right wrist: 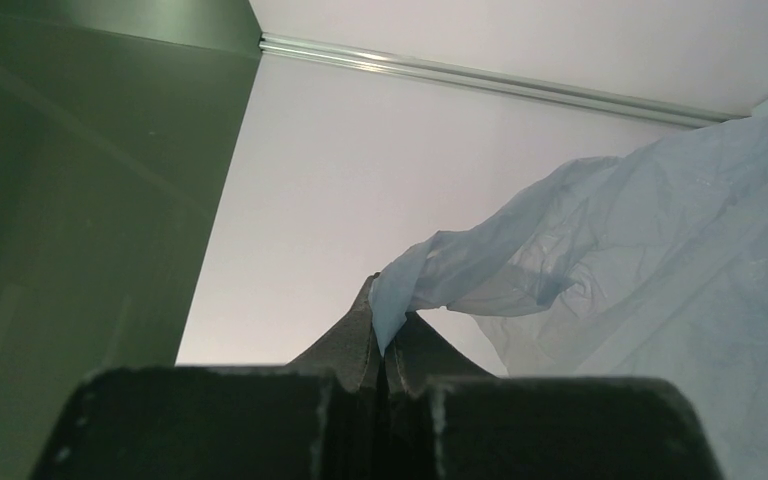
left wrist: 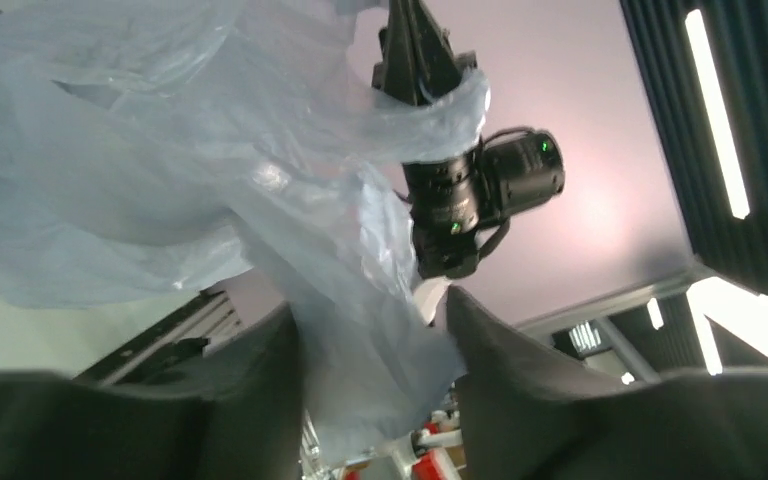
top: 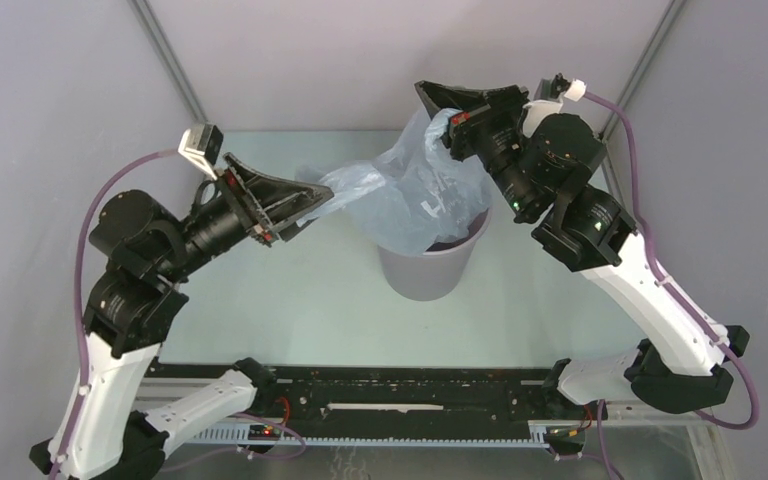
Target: Put the trash bags into the trash bin
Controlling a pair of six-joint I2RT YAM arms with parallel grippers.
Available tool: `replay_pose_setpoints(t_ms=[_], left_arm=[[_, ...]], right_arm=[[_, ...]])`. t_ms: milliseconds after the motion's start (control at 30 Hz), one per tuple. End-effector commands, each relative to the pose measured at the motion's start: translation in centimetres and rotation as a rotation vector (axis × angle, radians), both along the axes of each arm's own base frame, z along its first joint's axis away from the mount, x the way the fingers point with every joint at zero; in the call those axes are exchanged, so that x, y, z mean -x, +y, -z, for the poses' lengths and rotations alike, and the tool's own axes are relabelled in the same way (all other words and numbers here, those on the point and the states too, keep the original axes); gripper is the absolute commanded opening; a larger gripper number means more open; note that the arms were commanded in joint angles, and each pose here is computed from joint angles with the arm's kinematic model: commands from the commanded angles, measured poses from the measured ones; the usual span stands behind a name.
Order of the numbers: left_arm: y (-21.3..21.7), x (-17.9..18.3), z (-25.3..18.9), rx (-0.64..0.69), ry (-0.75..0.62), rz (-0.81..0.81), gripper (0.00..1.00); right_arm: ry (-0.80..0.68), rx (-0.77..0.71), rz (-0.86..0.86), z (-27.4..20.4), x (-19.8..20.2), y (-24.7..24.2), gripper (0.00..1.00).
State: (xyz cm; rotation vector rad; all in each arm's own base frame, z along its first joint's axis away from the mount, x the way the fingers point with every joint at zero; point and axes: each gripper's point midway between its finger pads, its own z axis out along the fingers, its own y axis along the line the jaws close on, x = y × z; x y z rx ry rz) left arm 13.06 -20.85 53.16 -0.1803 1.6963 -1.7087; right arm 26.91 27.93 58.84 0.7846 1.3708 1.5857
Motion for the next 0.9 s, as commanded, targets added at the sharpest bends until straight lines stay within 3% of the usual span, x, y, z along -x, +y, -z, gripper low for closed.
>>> replay_pose_setpoints(t_ms=[0, 67, 200, 500, 700, 867], left_arm=[[0.6, -0.9, -2.5, 0.033, -0.090, -0.059, 0.42], [1.2, -1.6, -2.7, 0.000, -0.110, -0.105, 0.28], [1.5, -3.4, -2.4, -0.114, -0.154, -0.160, 0.17], [-0.3, -10.2, -1.2, -0.245, -0.207, -0.192, 0.13], [-4.7, -13.3, 1.5, -0.246, -0.141, -0.050, 0.08], [-5.7, -14.2, 6.5, -0.300, -0.047, -0.036, 0.06]], right_arm=[[-0.002, -0.036, 0.010, -0.6, 0.0, -0.6, 0.00], [0.006, -0.035, 0.011, -0.3, 0.1, -0.8, 0.00], [0.048, -0.048, 0.010, 1.3, 0.0, -2.0, 0.00], [0.183, 0.005, 0.035, 8.0, -0.9, -7.7, 0.00], [0.214, 0.175, 0.039, 11.8, 0.3, -10.6, 0.00], [0.173, 0.440, -0.068, 15.4, 0.8, -11.3, 0.00]])
